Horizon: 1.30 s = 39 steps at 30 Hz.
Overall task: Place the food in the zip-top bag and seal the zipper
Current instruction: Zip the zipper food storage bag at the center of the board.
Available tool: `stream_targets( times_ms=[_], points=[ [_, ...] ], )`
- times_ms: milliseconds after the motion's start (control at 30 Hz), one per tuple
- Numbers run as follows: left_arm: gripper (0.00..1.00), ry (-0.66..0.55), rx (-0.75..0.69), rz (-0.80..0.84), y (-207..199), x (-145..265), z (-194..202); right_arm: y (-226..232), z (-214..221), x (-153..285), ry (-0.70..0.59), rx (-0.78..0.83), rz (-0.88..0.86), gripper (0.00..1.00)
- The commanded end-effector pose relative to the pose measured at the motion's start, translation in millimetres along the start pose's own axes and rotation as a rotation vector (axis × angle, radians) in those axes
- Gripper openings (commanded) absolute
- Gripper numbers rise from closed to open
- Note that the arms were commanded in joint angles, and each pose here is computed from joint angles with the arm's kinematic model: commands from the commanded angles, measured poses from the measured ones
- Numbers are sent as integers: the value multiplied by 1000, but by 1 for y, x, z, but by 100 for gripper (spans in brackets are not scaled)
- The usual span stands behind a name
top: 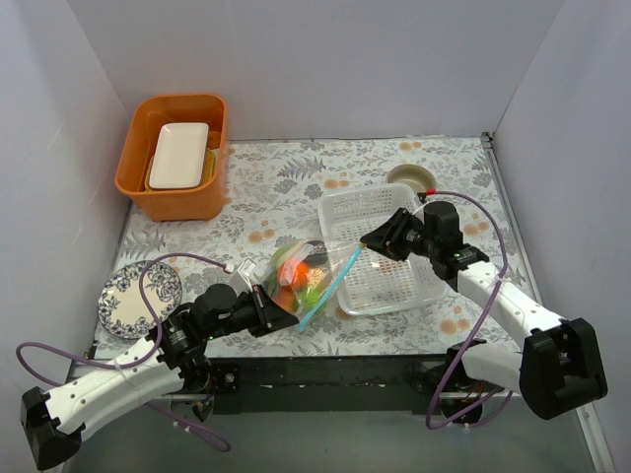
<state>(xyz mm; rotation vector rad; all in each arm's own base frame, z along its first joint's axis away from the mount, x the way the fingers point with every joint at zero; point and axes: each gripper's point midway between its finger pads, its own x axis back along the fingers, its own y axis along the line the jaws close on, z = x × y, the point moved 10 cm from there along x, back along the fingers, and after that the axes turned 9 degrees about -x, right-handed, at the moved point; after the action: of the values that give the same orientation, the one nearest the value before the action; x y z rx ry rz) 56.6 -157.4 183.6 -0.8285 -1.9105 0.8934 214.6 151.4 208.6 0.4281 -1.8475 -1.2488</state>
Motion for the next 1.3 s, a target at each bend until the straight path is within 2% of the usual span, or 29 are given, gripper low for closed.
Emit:
stream_targets(
  times_ms=[0,100,267,600,1033,1167,1267],
  points=[
    [0,4,-9,21,-3,1,0,13,1,-2,29,25,-52,41],
    [0,6,-12,23,-4,1,0,13,3,-6,57,26,-35,38],
    [0,4,-11,21,-3,1,0,14,4,-7,53,32,-34,24],
    [0,-3,-11,20,-4,3,-1,18,-4,-10,-10,48,-15,21],
    [0,-13,-1,22,-3,5,0,19,-9,-14,-36,32,-12,24],
    [0,-13,-4,20,-3,5,0,22,-7,-12,-3,28,-37,36],
    [0,-15,-4,21,-3,5,0,23,-4,-11,31,20,-51,38]
  ],
)
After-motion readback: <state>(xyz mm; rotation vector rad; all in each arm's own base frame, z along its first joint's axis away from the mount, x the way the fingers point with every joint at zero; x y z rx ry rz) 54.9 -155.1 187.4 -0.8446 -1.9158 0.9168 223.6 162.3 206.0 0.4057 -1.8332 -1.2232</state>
